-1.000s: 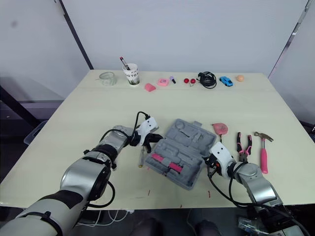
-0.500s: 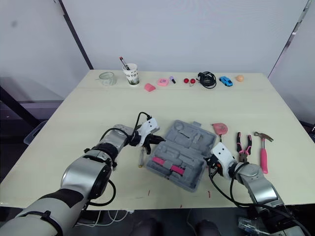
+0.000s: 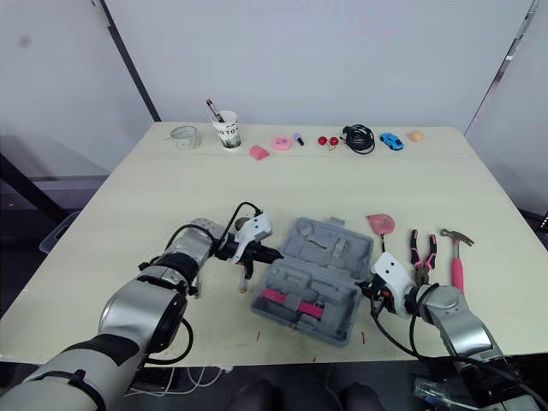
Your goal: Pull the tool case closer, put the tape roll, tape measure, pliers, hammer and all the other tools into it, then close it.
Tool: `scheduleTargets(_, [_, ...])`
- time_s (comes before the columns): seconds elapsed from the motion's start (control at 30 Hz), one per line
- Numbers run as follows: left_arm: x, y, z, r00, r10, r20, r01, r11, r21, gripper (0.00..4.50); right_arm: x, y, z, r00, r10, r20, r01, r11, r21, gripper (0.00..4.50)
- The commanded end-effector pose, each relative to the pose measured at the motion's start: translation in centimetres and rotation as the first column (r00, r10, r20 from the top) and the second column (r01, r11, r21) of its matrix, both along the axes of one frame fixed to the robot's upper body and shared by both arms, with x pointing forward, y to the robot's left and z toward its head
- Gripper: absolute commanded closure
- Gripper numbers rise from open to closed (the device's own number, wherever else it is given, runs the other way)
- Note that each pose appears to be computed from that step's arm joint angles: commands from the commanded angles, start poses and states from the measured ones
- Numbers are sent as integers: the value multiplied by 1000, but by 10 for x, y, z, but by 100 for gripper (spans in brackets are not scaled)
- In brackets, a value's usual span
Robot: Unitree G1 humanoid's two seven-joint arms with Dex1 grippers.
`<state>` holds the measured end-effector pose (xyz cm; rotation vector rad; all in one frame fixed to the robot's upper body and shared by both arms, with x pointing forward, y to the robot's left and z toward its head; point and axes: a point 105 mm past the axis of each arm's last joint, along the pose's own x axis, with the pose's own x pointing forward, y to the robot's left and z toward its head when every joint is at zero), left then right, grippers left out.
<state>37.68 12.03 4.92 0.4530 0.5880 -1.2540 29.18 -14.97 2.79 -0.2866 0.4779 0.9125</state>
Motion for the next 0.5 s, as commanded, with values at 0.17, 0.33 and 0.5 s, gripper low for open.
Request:
scheduleTargets(0.17, [-22,-7,-10,993,-48,-106,46,999,-14,432,1,3,14,998,48,43,-50,998,36,450])
scheduleTargets(0.33, [-40,-7,-11,991,-54,-120,54,999,-6,432,0,3,14,998,54,37,-55,998,34,450])
scheduleTargets(0.5, [-54,-8,-15,994,-46,-100,48,999,16,432,-2,1,11,998,59,27,-59,998,30,450])
